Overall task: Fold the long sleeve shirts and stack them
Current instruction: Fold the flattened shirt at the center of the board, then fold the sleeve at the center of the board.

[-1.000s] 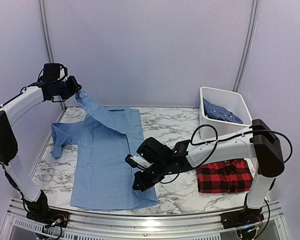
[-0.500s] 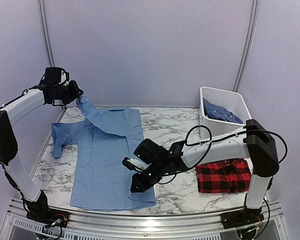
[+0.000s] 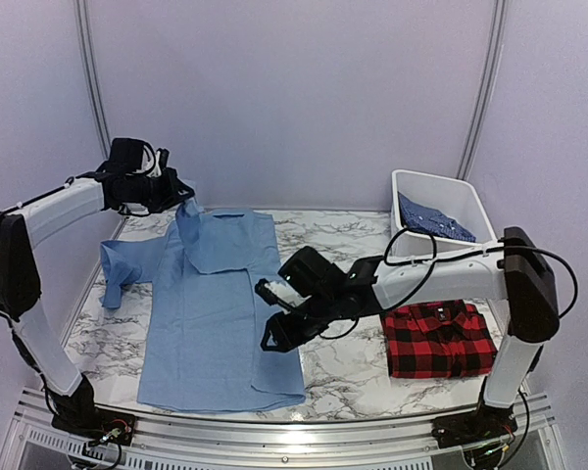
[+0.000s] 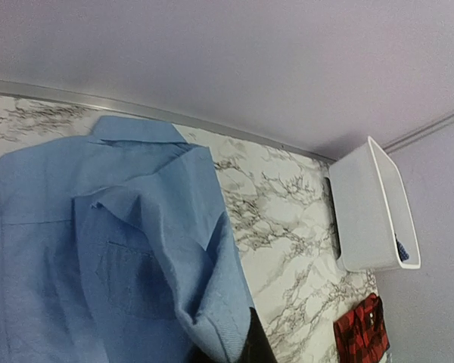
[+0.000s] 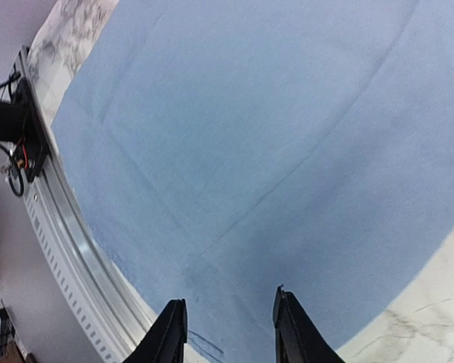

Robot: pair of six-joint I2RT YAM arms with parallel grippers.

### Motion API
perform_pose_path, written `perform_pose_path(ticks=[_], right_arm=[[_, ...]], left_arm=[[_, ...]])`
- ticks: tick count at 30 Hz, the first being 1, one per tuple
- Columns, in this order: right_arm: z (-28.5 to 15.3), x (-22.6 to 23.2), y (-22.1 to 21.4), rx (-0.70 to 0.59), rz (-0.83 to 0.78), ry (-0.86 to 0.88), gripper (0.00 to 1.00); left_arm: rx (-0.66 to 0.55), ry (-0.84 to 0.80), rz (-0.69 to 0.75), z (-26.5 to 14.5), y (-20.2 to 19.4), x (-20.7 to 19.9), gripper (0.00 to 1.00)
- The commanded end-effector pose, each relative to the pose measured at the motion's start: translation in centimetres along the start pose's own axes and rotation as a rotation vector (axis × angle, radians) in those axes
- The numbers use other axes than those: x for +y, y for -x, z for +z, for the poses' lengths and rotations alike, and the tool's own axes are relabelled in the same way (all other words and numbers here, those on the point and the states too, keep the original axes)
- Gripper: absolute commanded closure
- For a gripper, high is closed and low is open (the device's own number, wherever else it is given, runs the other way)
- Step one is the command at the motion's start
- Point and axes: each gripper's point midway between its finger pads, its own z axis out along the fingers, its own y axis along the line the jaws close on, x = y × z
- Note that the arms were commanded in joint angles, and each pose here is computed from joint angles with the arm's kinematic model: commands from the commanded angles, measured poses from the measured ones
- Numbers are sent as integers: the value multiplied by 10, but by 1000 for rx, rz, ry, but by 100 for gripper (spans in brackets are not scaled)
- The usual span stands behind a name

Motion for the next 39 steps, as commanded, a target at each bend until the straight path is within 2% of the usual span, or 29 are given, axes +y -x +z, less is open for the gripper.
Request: perform_pose_path(ticks=[1, 5, 9, 15, 24, 28, 33, 39], right_arm=[[-50, -30, 65, -232, 60, -81, 64], [-74, -61, 91, -343, 109, -134, 62], [-86, -86, 104, -384, 142, -159, 62], [-88, -109, 103, -386, 162, -181, 62], [-77, -124, 91, -356, 159, -229, 61], [-72, -128, 89, -341, 154, -240, 61], [-68, -130, 88, -325, 144, -249, 61], [-61, -131, 88, -305, 137, -246, 60]], left_arm=[[125, -107, 81, 21, -46, -32, 96], [222, -153, 116, 38, -90, -55, 95], [337, -200, 149, 54, -142, -79, 95], [469, -242, 160, 62, -202, -92, 95], [673, -312, 187, 52, -289, -102, 91], [732, -337, 184, 48, -307, -100, 87], [768, -355, 194, 41, -316, -98, 71], [785, -322, 196, 38, -327, -90, 66]])
